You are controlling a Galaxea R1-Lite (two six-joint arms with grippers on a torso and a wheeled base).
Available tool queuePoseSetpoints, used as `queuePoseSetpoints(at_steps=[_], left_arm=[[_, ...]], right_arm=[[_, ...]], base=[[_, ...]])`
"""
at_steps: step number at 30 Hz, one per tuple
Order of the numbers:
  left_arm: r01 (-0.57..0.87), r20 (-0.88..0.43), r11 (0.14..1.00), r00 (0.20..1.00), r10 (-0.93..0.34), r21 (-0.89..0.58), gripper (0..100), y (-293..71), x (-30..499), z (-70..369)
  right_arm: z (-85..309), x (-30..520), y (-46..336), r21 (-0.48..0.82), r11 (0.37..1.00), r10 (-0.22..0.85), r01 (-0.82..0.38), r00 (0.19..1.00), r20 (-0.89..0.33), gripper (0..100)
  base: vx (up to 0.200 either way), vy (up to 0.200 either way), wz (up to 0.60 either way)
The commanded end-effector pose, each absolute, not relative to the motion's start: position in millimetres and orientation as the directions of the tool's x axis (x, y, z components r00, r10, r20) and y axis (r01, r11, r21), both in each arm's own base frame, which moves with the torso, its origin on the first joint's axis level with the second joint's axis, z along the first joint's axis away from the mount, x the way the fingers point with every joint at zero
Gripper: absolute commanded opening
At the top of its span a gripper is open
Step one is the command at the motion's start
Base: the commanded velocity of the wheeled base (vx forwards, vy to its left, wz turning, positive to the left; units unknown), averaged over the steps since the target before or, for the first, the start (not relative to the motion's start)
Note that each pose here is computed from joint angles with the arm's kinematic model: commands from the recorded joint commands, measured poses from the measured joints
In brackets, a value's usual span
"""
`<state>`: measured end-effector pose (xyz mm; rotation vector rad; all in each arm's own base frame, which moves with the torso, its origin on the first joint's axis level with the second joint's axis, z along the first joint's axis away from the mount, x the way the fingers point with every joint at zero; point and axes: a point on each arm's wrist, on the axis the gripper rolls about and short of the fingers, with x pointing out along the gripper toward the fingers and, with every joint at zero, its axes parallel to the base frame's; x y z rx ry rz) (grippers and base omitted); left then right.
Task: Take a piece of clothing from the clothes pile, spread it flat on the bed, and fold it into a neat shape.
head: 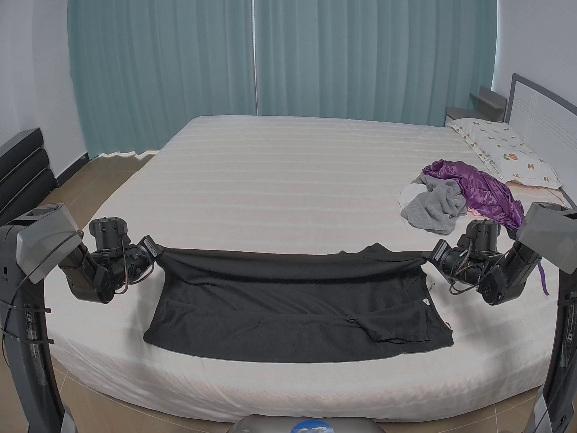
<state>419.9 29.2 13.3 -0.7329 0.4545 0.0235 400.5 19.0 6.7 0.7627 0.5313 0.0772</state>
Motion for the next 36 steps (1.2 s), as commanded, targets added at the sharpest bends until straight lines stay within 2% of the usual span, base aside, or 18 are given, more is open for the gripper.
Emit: queuePoseSetpoints(at_steps=[1,10,14,23,24,25,26,32,36], left_arm=[[-0.18,-0.43,0.767,0.893,-0.136,-0.616,0,30,402,14],[-0.18,-0.462,0.794,0.876,-0.14,-0.581,0,28,376,-2],[-0.181,-0.483,0.791,0.861,-0.159,-0.584,0,27,364,-11],[-0.168,-0.487,0.789,0.854,-0.184,-0.592,0,24,347,-18],[-0.173,-0.495,0.788,0.849,-0.184,-0.591,0,23,344,-19],[-0.175,-0.498,0.789,0.847,-0.184,-0.589,0,23,343,-19],[-0.177,-0.5,0.788,0.846,-0.184,-0.59,100,23,341,-19],[-0.157,-0.466,0.788,0.866,-0.18,-0.595,100,23,338,-13],[-0.123,-0.405,0.785,0.898,-0.173,-0.607,100,27,346,1]], right_arm=[[9,381,15,0.68,0.724,0.266,0.118,0.862,-0.432,0],[-6,354,14,0.678,0.723,0.296,0.132,0.827,-0.477,0],[-19,342,14,0.632,0.765,0.304,0.126,0.794,-0.526,0],[-26,329,15,0.617,0.781,0.325,0.097,0.78,-0.534,0],[-27,328,16,0.613,0.784,0.328,0.095,0.776,-0.539,100],[-28,327,16,0.611,0.786,0.328,0.095,0.774,-0.542,100],[-28,326,16,0.609,0.788,0.328,0.093,0.774,-0.541,100],[-9,328,14,0.631,0.774,0.336,0.053,0.811,-0.48,100],[11,339,12,0.704,0.708,0.341,0.058,0.844,-0.413,100]], base=[[0.0,0.0,0.0],[0.0,0.0,0.0],[0.0,0.0,0.0],[0.0,0.0,0.0],[0.0,0.0,0.0],[0.0,0.0,0.0],[0.0,0.0,0.0],[0.0,0.0,0.0],[0.0,0.0,0.0]])
